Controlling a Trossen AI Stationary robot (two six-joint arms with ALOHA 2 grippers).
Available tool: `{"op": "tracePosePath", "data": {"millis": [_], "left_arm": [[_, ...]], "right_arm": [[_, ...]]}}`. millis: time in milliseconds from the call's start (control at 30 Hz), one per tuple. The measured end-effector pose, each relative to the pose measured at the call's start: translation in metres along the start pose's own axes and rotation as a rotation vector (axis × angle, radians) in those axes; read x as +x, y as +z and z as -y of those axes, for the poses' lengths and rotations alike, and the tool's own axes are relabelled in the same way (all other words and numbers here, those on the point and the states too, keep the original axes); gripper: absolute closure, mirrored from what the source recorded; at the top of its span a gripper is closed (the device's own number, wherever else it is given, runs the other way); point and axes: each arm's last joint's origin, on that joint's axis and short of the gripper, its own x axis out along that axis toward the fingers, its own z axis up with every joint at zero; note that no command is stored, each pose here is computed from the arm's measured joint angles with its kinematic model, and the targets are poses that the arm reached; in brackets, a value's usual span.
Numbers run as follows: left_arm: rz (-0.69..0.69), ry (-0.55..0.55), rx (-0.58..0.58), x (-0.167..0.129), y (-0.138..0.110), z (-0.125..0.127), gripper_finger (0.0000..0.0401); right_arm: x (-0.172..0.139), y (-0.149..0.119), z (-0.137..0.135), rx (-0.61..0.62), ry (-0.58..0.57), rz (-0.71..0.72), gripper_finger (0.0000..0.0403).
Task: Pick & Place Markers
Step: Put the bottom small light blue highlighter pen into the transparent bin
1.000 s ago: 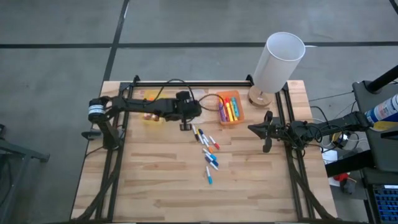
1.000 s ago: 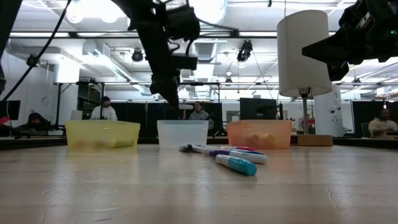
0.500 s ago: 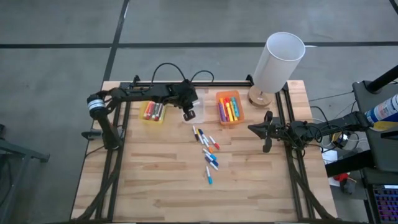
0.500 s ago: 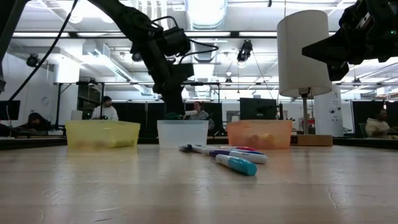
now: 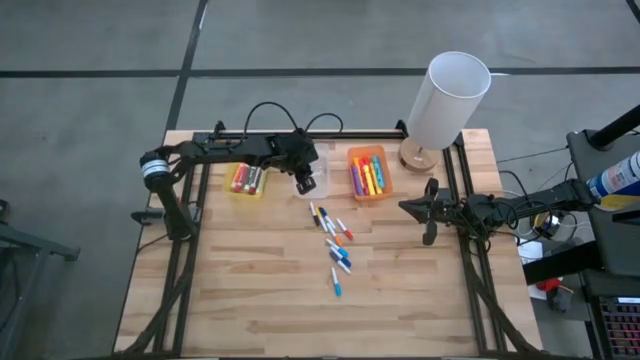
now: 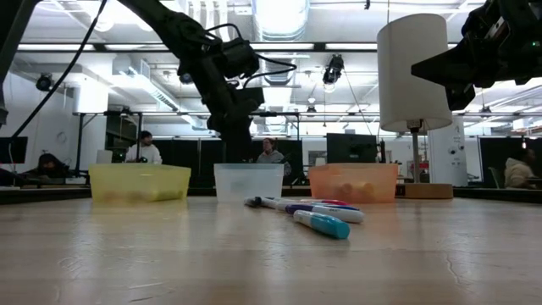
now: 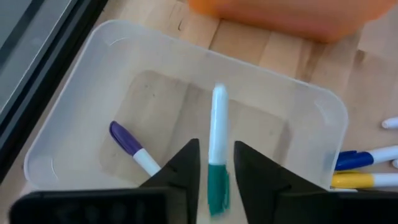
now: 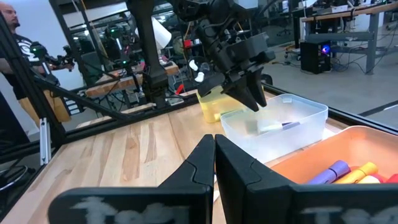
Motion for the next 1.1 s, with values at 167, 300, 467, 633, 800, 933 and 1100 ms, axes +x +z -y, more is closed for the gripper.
{"op": "tracePosePath", "data": {"millis": [167,300,467,633,800,933,1100], "left_arm": [[0.007,0.001,-0.024,0.000,0.001,0.000,0.0282],[0.020,-0.041,-0.032,0.000,0.002,0.006,0.0280],[0.043,-0.232,0.108,-0.004,0.005,0.039,0.0280],[0.066,-0.363,0.225,-0.011,0.003,0.088,0.0279],[0.119,-0.470,0.404,-0.020,-0.008,0.146,0.0279],[0.137,-0.534,0.482,-0.024,-0.018,0.181,0.0279],[0.175,-0.583,0.550,-0.020,-0.027,0.209,0.0279]], "right_arm": [[0.000,0.000,0.000,0.000,0.000,0.000,0.0394],[0.000,0.000,0.000,0.000,0.000,0.000,0.0394],[0.000,0.000,0.000,0.000,0.000,0.000,0.0394],[0.000,0.000,0.000,0.000,0.000,0.000,0.0394],[0.000,0.000,0.000,0.000,0.000,0.000,0.0394],[0.000,0.000,0.000,0.000,0.000,0.000,0.0394],[0.000,0.000,0.000,0.000,0.000,0.000,0.0394]]}}
